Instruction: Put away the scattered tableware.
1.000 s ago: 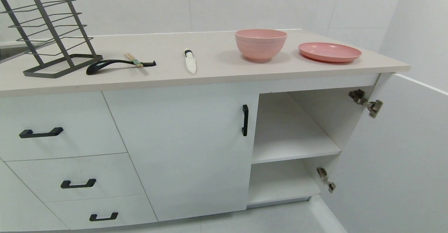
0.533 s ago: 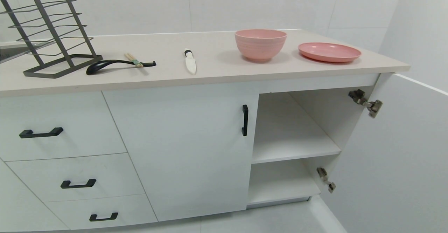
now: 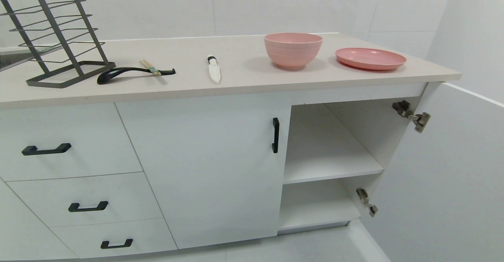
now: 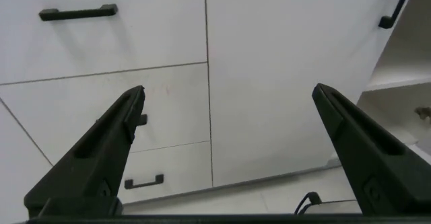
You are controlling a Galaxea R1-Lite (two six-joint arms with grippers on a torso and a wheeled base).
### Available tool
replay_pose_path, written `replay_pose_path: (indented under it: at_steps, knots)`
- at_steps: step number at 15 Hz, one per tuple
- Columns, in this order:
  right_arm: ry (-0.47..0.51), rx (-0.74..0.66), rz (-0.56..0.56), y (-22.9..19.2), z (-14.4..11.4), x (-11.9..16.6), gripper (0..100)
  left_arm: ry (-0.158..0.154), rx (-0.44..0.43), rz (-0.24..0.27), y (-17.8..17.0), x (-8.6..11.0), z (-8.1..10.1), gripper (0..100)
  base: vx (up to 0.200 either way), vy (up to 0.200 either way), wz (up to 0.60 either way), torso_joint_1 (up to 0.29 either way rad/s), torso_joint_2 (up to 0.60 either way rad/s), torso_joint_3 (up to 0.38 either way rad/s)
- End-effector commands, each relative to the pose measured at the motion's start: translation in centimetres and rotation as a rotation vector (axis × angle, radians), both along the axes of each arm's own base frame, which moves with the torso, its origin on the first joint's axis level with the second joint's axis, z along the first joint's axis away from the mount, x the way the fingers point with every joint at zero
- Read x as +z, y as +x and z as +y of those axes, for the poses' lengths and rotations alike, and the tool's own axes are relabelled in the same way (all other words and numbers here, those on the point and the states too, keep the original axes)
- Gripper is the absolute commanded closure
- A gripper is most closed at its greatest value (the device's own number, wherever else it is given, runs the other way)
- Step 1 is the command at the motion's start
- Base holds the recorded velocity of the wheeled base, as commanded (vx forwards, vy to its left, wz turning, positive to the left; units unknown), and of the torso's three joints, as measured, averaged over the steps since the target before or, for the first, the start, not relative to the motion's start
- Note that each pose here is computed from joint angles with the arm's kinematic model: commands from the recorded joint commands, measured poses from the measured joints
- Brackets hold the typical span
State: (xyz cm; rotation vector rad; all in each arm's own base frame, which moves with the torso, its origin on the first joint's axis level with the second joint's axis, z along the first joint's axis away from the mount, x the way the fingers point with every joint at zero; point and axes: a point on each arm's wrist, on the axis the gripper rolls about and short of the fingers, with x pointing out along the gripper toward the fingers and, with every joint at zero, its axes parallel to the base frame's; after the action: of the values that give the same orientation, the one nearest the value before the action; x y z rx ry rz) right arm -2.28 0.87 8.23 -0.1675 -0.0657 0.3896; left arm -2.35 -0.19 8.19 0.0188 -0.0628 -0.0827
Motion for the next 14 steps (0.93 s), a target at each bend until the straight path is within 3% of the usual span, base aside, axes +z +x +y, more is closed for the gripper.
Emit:
replay_pose_path:
  at_steps: [1, 2, 3, 4, 5, 9, 10, 14]
  knots:
    - [0.026, -0.153, 0.001, -0.06, -0.33, -0.12, 0, -0.024, 0.059, 0.003, 0.03, 0.02, 0.13, 0, 0.0, 0.0, 0.0, 0.0, 0.0, 0.0]
    - [0.028, -0.167, 0.008, -0.06, -0.36, -0.16, 0, -0.028, 0.094, 0.003, 0.03, 0.02, 0.21, 0, 0.0, 0.0, 0.0, 0.0, 0.0, 0.0]
    - [0.036, -0.233, 0.012, -0.05, -0.51, -0.13, 0, -0.028, 0.254, 0.02, -0.05, -0.03, 0.57, 0, 0.0, 0.0, 0.0, 0.0, 0.0, 0.0]
    - [0.069, -0.331, 0.019, -0.03, -0.73, -0.15, 0, -0.028, 0.319, 0.041, -0.19, 0.01, 0.71, 0, 0.0, 0.0, 0.0, 0.0, 0.0, 0.0]
    - [0.076, -0.349, 0.019, -0.03, -0.77, -0.15, 0, -0.027, 0.329, 0.047, -0.22, 0.0, 0.74, 0, 0.0, 0.0, 0.0, 0.0, 0.0, 0.0]
    - [0.103, -0.325, 0.058, 0.02, -0.73, -0.57, 0, -0.021, 0.236, 0.042, -0.17, 0.04, 0.53, 0, 0.0, 0.0, 0.0, 0.0, 0.0, 0.0]
    - [0.116, -0.325, 0.063, 0.03, -0.73, -0.61, 0, -0.023, 0.167, 0.027, -0.11, 0.09, 0.38, 0, 0.0, 0.0, 0.0, 0.0, 0.0, 0.0]
    - [0.131, -0.326, 0.068, 0.03, -0.73, -0.63, 0, -0.019, 0.124, 0.026, -0.1, 0.11, 0.28, 0, 0.0, 0.0, 0.0, 0.0, 0.0, 0.0]
